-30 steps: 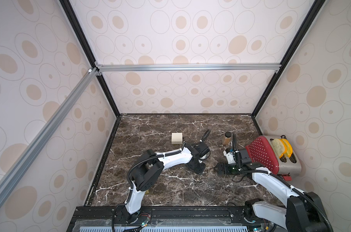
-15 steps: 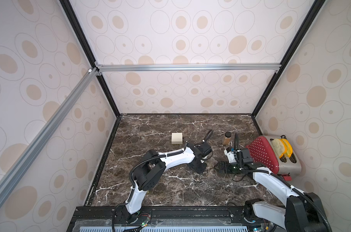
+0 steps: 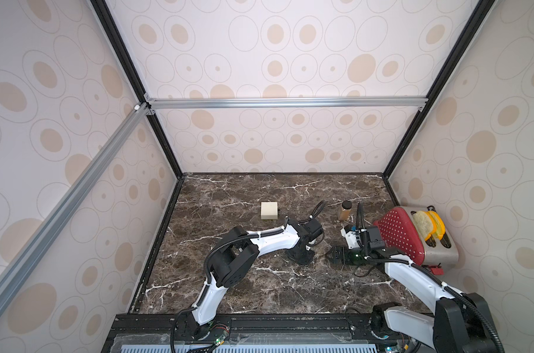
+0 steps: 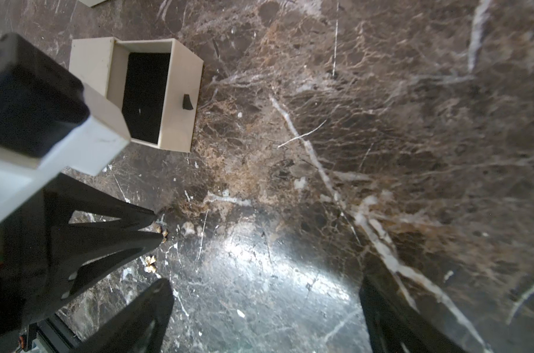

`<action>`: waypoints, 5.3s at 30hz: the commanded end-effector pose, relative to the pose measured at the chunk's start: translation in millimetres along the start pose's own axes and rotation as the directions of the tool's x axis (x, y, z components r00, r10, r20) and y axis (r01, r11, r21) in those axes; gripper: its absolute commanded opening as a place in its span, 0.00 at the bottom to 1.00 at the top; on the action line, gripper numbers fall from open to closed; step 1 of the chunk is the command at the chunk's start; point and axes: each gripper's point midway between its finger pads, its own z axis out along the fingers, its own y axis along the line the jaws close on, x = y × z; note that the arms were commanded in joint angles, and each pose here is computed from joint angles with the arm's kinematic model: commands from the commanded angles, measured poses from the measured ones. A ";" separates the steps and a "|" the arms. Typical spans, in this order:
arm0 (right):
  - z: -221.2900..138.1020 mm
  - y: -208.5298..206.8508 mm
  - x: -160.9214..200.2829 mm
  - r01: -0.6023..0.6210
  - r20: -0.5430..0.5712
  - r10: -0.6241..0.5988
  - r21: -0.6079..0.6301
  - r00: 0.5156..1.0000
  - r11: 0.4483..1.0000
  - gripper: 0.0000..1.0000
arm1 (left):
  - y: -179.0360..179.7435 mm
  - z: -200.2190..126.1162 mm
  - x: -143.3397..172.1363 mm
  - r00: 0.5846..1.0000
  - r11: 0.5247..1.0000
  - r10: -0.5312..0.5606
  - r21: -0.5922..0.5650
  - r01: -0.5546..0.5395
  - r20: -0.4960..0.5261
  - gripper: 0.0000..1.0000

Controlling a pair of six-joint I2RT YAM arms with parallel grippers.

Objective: Place the earrings into the drawer-style jewelry box
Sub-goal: Pick up the earring from the center of the board.

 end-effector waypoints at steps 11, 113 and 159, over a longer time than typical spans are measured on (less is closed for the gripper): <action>0.1 -0.6 5.1 -0.004 -0.006 0.004 -0.010 1.000 1.000 0.99 | -8.5 -3.1 -1.6 0.999 1.000 0.029 0.004 -0.029 -0.018 0.15; 17.2 162.7 -116.7 0.345 0.346 -0.130 -0.684 0.929 0.643 0.36 | 68.7 -147.3 -99.2 0.576 0.036 -0.750 0.849 0.527 -0.326 0.00; 26.1 161.9 -107.1 0.251 0.247 -0.110 -0.666 0.963 0.702 0.01 | 67.6 -134.2 -93.4 0.577 0.071 -0.755 0.836 0.544 -0.312 0.00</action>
